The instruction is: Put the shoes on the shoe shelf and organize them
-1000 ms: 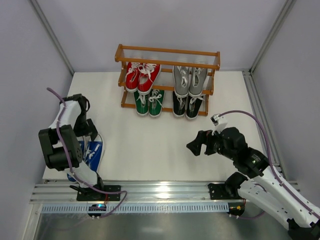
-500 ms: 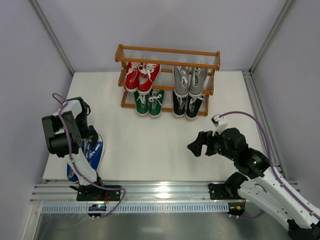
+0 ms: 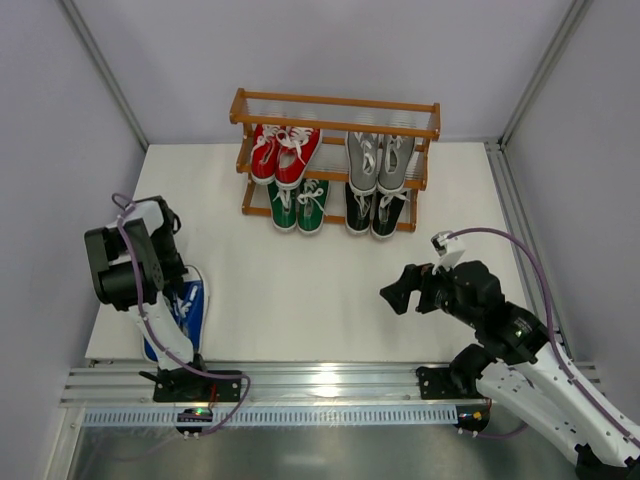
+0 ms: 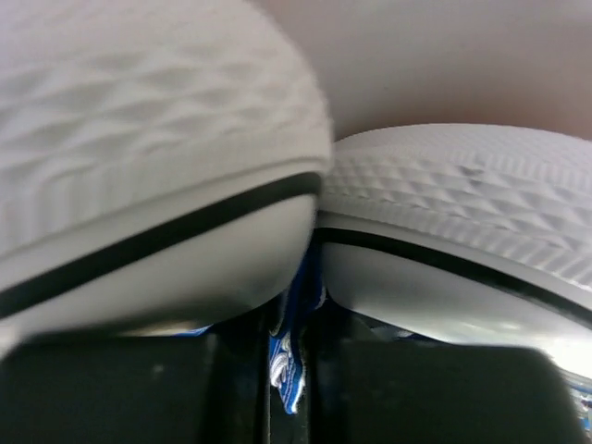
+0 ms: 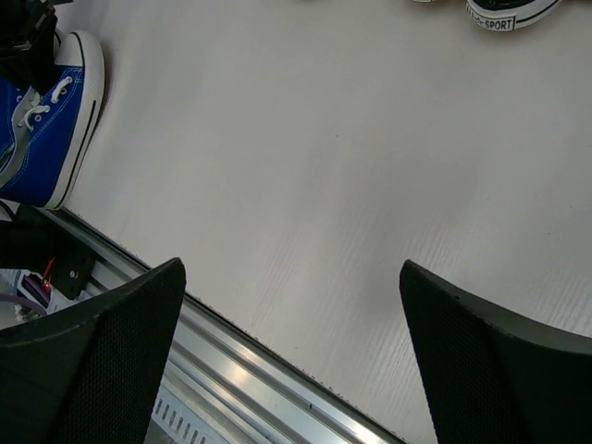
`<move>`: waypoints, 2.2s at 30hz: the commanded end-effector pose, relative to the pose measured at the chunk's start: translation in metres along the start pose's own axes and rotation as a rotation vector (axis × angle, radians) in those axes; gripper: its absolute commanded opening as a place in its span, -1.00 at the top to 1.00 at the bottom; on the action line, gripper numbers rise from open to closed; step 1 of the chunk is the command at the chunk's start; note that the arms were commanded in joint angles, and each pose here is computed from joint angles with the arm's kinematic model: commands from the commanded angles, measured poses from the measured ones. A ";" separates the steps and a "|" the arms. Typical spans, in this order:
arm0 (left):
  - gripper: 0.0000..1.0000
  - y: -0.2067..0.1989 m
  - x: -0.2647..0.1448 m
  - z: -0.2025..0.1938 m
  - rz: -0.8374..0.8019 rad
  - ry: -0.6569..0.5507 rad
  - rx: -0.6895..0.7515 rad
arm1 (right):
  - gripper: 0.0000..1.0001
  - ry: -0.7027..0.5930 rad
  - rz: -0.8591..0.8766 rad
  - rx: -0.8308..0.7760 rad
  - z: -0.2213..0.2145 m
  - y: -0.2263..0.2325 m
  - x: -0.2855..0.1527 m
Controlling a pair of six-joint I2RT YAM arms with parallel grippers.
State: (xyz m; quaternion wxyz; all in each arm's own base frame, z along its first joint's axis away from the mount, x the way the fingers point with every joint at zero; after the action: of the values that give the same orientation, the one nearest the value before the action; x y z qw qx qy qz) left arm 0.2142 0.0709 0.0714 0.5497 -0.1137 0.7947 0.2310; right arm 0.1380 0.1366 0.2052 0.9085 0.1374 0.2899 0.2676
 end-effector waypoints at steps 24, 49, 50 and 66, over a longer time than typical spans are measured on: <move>1.00 -0.284 -0.093 -0.106 -0.766 -0.155 0.381 | -0.95 -0.121 -0.210 0.000 0.032 -0.020 -0.017; -0.99 -0.279 -0.138 -0.194 -0.860 -0.612 0.507 | -0.94 -0.105 -0.305 0.037 0.041 -0.026 -0.007; -0.99 -0.276 -0.134 -0.197 -0.831 -0.626 0.532 | -0.94 -0.107 -0.308 0.039 0.041 -0.026 -0.007; -0.99 -0.259 -0.057 -0.227 -0.404 -0.901 0.929 | -0.94 -0.066 -0.361 0.012 0.022 -0.041 0.013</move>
State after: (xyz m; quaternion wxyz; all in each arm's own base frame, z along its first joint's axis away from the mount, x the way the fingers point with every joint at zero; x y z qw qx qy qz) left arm 0.1606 -0.2676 0.1287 0.8419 0.0580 0.4962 -0.2041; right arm 0.1704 0.1055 0.2007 0.9462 0.0989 0.2926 0.0970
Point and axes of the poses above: each gripper's point midway between its finger pads, its own x axis out along the fingers, its own y axis along the line the jaws close on, z = x × y, the point moved 4 cm from there along -x, back along the fingers, and after that the axes turned 2 degrees about -x, right-handed, at the moved point
